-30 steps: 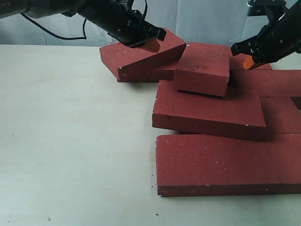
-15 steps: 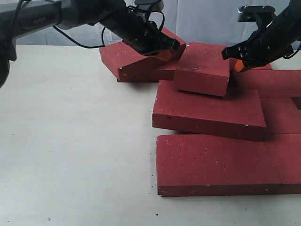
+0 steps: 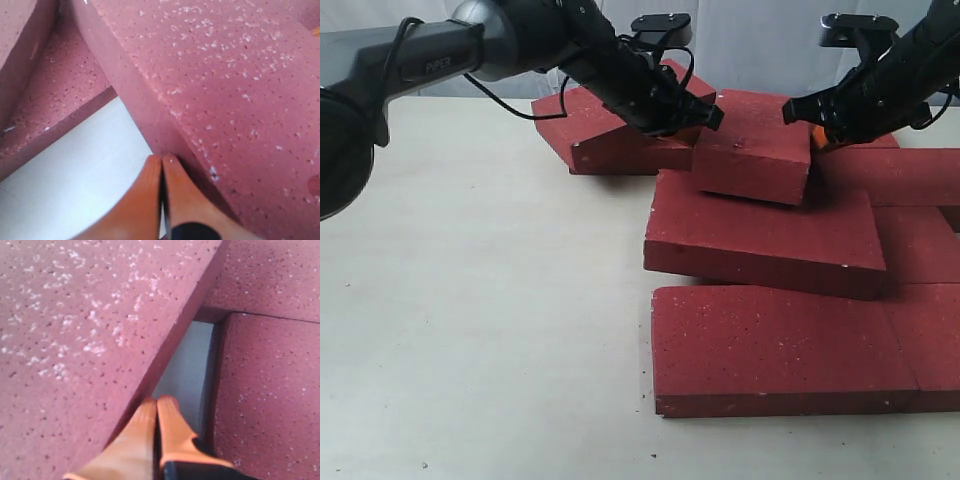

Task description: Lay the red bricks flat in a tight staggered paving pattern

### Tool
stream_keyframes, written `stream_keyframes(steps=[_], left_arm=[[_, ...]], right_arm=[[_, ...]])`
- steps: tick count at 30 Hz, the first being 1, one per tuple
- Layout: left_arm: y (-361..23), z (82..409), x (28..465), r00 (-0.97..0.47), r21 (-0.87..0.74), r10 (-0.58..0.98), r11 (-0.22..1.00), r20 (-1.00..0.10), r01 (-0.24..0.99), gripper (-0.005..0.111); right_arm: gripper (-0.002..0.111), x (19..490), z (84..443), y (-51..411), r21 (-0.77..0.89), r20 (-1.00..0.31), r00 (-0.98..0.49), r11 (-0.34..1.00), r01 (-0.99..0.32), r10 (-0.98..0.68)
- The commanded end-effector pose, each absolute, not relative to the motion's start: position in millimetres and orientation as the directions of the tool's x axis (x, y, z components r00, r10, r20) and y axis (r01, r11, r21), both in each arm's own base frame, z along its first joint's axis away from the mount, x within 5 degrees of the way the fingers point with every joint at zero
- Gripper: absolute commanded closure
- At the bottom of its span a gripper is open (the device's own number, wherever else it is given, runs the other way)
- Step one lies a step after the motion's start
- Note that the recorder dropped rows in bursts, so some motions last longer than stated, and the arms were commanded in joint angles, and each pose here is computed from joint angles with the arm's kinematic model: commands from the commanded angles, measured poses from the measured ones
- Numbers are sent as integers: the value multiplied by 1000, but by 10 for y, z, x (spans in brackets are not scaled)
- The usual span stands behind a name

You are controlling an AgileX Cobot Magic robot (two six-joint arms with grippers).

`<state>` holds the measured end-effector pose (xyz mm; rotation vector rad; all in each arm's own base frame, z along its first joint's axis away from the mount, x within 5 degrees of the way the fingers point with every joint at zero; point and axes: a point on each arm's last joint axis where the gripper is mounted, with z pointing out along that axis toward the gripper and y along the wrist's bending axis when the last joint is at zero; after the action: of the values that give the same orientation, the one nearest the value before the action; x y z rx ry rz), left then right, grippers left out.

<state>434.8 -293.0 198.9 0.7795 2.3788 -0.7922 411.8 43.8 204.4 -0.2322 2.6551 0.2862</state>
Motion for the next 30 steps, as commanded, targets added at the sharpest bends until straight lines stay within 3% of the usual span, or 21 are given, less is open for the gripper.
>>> stream_keyframes(steps=[1,10,19,30], left_arm=[[-2969,2019,4341,-705,-377,342,658,-622,652,107],[-3021,2170,4324,-678,-367,355,634,-644,680,107],[-2975,2478,4283,-622,-308,374,625,-688,717,107],[-2848,2908,4102,-574,-241,442,607,-689,757,107]], right_arm=[[109,4121,2071,448,163,-464,-877,962,-220,-122],[109,4097,2157,446,156,-479,-868,961,-229,-129],[109,3987,2544,439,137,-558,-820,960,-244,-129],[109,3792,2714,558,183,-504,-847,938,-296,-169]])
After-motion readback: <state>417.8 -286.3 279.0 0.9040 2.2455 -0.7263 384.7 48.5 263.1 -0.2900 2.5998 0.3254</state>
